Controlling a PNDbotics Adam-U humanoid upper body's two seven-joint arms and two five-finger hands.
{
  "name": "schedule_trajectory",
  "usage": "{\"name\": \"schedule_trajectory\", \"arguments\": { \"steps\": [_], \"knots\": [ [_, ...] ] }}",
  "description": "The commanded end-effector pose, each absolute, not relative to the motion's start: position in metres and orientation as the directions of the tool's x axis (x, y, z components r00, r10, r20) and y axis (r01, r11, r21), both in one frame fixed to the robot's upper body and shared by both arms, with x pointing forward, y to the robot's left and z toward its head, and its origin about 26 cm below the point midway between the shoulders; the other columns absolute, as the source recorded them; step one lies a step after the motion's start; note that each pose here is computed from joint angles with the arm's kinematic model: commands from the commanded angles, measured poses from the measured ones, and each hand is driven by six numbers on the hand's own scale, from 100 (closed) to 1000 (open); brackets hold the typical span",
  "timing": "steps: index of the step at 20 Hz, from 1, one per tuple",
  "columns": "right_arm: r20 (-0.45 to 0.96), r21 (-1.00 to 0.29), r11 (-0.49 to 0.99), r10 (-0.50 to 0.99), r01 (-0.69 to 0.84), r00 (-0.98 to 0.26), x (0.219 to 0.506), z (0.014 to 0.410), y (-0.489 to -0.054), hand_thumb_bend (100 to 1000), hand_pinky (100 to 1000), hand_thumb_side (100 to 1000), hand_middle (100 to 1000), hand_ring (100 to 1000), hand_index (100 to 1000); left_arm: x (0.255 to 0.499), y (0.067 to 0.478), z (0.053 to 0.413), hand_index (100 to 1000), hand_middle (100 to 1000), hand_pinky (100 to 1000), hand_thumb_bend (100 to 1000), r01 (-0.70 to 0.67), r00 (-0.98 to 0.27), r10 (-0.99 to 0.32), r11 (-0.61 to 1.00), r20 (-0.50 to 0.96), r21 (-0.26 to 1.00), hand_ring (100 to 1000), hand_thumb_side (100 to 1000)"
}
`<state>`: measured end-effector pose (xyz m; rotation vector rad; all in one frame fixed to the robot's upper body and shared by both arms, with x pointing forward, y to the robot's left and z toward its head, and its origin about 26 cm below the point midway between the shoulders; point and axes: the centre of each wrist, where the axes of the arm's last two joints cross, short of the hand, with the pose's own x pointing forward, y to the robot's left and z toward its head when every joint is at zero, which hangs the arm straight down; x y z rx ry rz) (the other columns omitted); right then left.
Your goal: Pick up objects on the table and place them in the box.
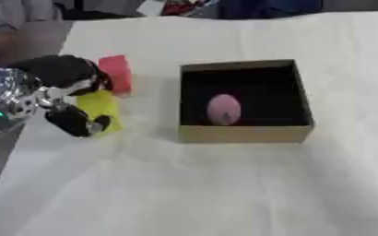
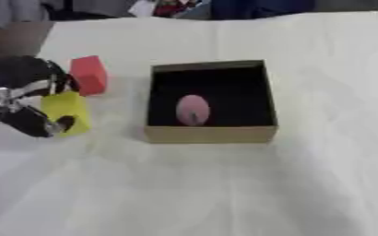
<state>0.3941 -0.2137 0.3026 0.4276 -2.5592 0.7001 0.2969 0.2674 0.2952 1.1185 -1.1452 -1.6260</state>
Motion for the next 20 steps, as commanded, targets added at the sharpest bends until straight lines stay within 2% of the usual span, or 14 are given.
{"name": "schedule_trajectory", "arguments": {
  "steps": [1,11,20],
  "knots": [
    [0.472,-0.414,0.82,-0.177,-0.395,-0.864,0.388,0.312,-0.212,100,977,768,630,853,717,0.295,0.256,0.319,742,402,316,100,0.077,-0.308,-0.933,-0.22,-0.187,0.972,428,271],
    [0.477,-0.413,0.815,-0.186,-0.406,-0.859,0.387,0.311,-0.207,100,978,768,628,852,715,0.287,0.197,0.367,738,392,297,100,-0.031,-0.476,-0.868,-0.142,-0.14,0.989,413,294],
    [0.468,-0.421,0.806,-0.2,-0.417,-0.861,0.385,0.317,-0.2,100,979,768,626,852,715,0.279,0.162,0.38,736,388,291,100,-0.078,-0.534,-0.837,-0.086,-0.114,0.993,406,322]
  ]
}}
